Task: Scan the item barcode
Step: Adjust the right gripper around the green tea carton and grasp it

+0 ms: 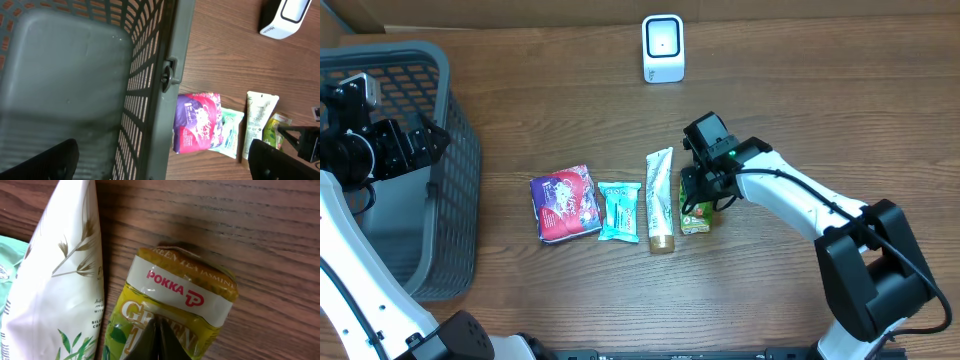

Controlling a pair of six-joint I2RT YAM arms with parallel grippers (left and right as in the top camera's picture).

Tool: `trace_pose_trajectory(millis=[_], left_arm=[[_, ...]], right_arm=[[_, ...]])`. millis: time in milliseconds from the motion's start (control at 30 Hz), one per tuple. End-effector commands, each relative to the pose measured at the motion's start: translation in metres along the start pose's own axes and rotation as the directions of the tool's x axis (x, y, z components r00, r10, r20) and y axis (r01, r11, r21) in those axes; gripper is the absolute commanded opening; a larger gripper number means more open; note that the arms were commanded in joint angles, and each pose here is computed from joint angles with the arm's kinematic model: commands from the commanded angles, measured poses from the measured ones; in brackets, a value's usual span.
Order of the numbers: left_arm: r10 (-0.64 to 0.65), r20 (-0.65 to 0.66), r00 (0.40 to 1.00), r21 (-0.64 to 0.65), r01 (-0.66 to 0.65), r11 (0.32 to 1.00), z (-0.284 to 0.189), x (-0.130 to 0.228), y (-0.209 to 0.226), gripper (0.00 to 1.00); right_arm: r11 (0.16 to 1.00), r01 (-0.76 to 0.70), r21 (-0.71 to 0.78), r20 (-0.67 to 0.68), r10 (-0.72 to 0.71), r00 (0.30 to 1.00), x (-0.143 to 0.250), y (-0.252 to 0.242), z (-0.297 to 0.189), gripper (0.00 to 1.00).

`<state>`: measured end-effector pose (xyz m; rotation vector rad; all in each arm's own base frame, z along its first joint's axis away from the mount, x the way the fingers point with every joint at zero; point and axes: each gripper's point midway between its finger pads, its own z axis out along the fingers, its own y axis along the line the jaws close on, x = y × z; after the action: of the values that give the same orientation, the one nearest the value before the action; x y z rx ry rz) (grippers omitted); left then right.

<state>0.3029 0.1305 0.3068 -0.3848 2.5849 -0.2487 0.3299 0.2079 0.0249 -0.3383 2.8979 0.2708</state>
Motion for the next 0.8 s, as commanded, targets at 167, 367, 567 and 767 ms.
trace_pose_trajectory(millis=[167, 367, 567, 767], left_arm=[[0.002, -0.006, 1.0, -0.001, -0.002, 1.0, 0.002, 0.0, 0.001, 0.99], [0.003, -0.007, 1.0, 0.0, -0.003, 1.0, 0.002, 0.0, 0.0, 1.0], [0.003, -0.007, 1.0, 0.0, -0.003, 1.0, 0.002, 0.0, 0.001, 1.0], [0.003, -0.007, 1.0, 0.0, -0.003, 1.0, 0.002, 0.0, 0.001, 1.0]], right_arm=[[0.976, -0.042, 0.213, -0.149, 0.075, 0.986, 0.043, -0.066, 0.026, 0.07], [0.996, -0.039, 0.08, -0.175, 0.053, 0.983, 0.02, -0.041, -0.011, 0.18], [0.995, -0.086, 0.047, -0.143, 0.092, 0.985, -0.003, -0.027, -0.066, 0.67], [0.985, -0.17, -0.018, -0.228, 0.161, 0.96, 0.016, -0.033, -0.065, 0.69]])
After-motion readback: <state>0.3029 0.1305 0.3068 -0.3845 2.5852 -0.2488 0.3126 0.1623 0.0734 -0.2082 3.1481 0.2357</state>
